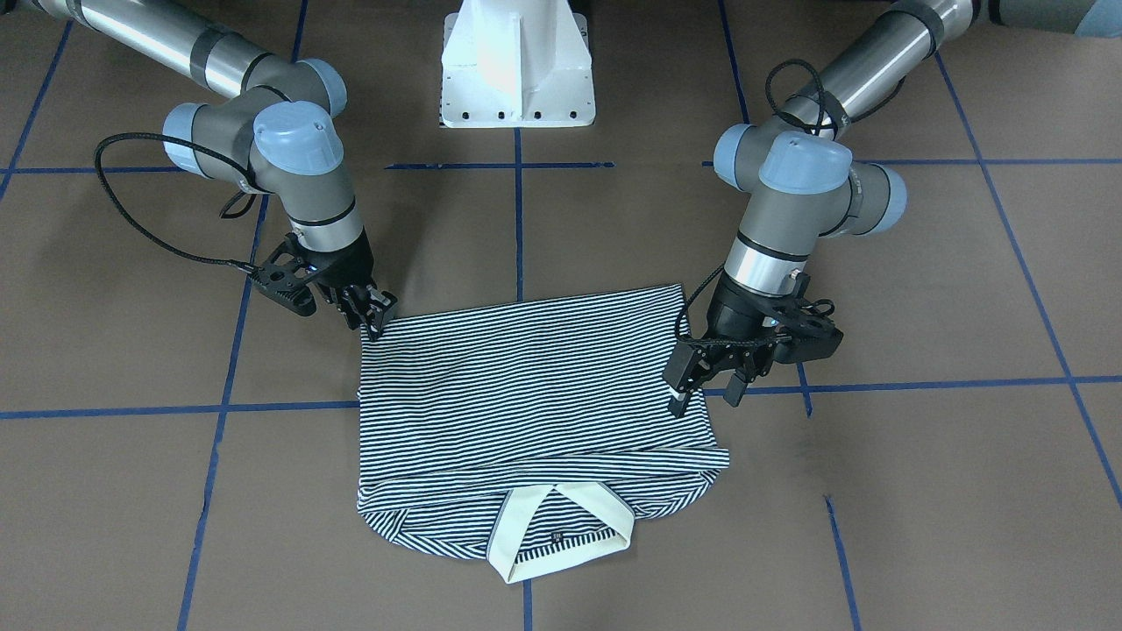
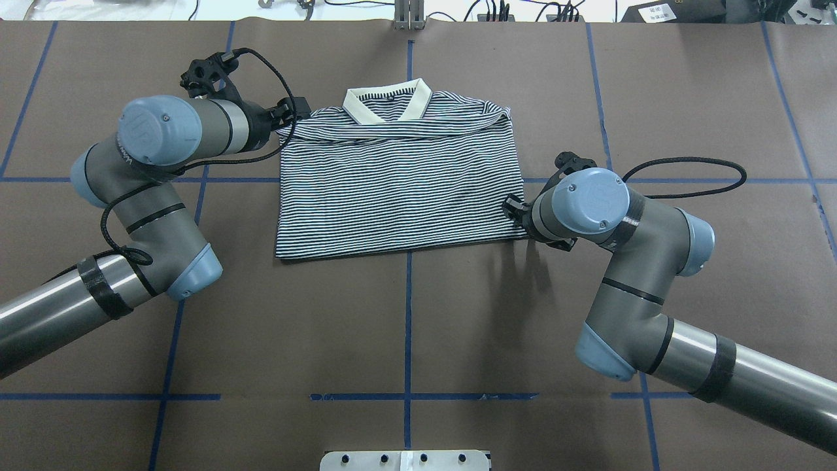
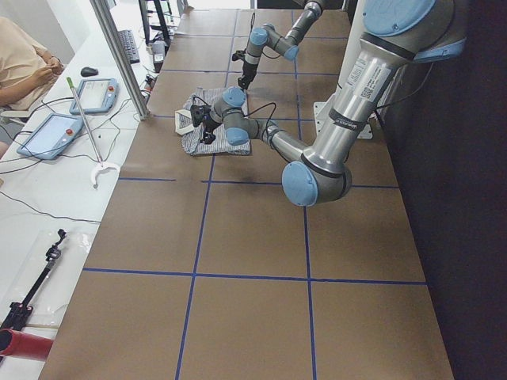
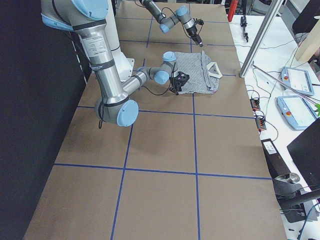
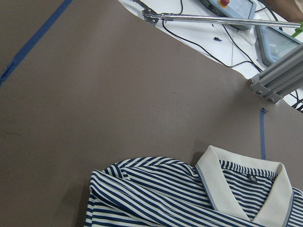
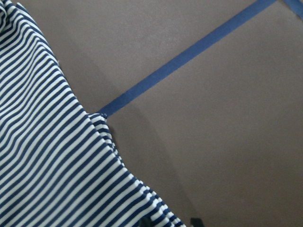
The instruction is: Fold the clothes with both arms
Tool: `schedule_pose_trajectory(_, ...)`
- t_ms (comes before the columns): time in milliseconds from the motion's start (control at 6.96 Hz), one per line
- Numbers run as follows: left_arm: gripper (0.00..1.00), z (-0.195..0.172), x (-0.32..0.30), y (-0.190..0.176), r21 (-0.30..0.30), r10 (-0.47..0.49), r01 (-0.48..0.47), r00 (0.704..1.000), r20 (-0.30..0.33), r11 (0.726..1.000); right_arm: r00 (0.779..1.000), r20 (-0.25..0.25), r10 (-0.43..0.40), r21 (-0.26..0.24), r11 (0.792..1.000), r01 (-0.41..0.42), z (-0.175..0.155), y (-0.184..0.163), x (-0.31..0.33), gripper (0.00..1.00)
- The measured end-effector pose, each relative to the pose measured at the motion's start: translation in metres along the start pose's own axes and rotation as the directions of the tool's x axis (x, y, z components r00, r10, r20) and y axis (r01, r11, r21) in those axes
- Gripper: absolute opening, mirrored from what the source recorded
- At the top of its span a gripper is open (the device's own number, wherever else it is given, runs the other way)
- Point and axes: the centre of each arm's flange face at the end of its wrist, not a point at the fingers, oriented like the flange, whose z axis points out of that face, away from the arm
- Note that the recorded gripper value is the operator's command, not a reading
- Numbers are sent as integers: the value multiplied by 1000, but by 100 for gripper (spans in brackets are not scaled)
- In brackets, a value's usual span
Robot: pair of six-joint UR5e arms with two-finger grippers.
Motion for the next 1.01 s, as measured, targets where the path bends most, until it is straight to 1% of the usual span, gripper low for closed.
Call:
schedule_pose_trajectory(288,100,0,-1,0,0,0,0,1000,1,1000,1000,3,-4,-1,1000,4,-1,0,-1,0)
schedule_pose_trajectory(431,100,0,0,0,0,0,0,1000,1,1000,1000,12,-6,-4,1000,6,-6,0,-2,0)
schedule_pose_trajectory(575,100,0,0,0,0,-1,1,1000,0,1000,999,31,-10,-13,1000,10,-19,3,0,0)
schedule_pose_trajectory(719,100,0,0,1,-1,-3,3,1000,0,1000,999,46,-26,-36,999,28,-40,17,13,0)
schedule_pose_trajectory(863,100,0,1,1,-2,-4,4,1000,-1,1000,997,51,-59,-76,995,63,-66,46,36,0)
schedule_pose_trajectory(1006,100,-1,3,2,-3,-3,3,1000,-5,1000,994,44,-101,-126,986,106,-97,80,62,0)
